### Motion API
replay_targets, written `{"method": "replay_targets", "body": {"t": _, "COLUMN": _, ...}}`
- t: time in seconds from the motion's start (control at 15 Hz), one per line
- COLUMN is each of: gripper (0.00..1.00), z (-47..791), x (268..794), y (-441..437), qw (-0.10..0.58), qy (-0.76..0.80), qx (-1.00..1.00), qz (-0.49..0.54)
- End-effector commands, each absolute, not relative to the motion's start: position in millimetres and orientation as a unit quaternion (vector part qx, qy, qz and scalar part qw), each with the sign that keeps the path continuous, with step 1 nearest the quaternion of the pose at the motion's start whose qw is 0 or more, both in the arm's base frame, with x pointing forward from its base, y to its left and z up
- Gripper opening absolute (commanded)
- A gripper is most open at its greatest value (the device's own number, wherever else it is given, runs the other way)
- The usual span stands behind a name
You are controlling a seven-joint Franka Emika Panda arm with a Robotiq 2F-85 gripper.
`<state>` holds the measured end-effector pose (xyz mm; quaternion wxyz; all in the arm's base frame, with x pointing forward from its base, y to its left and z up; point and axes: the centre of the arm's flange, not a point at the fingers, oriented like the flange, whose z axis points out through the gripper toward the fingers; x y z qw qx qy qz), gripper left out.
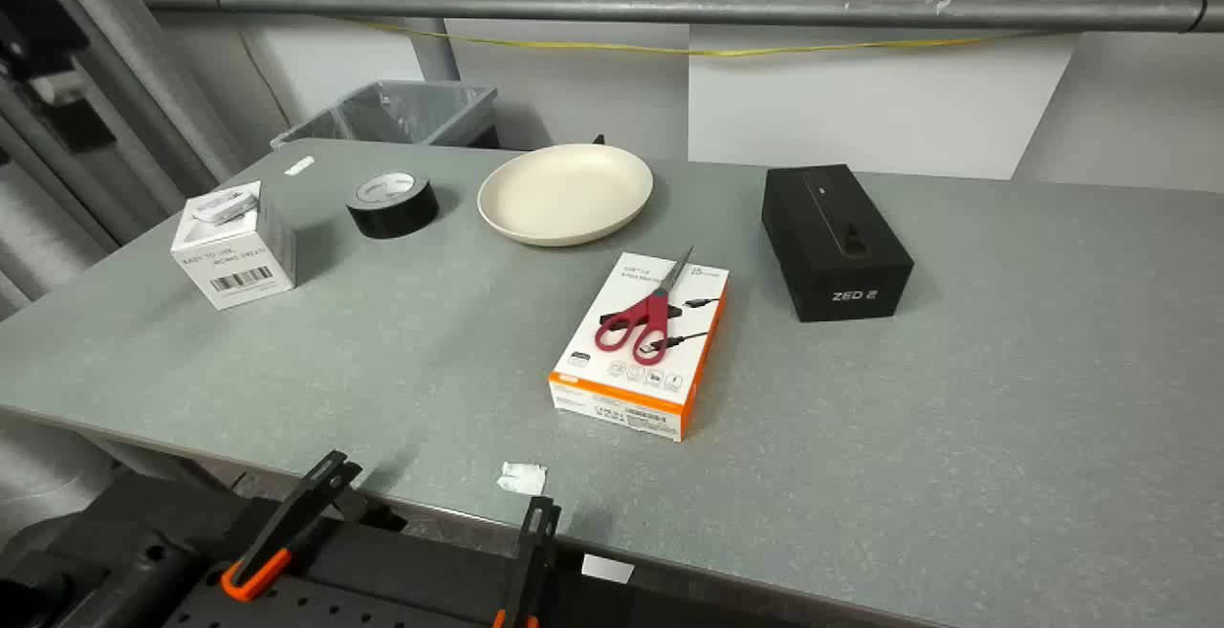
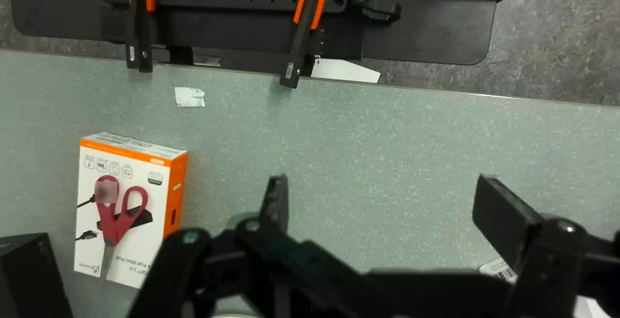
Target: Put the tape on the plate
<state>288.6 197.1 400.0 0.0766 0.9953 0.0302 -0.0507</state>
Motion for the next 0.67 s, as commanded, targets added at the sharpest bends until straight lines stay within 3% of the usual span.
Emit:
{"method": "replay_targets", "body": {"t": 0.0, "gripper": 1.00, "z": 399.9, "x": 288.6, "y": 197.1, "qw": 0.077, "qy": 0.030, "qx": 0.995, "qz": -0.051}}
{"method": "replay_targets", "body": {"t": 0.07, "gripper": 1.00, "z": 399.9, "x": 288.6, "y": 197.1, "qw": 0.077, "qy": 0.030, "qx": 0.995, "qz": -0.051}}
{"method": "replay_targets", "body": {"t": 0.6, "gripper": 1.00, "z": 400.9, "x": 453.2, "y": 206.1, "qw": 0.034, "qy": -0.003, "qx": 0.999, "qz": -0.017}}
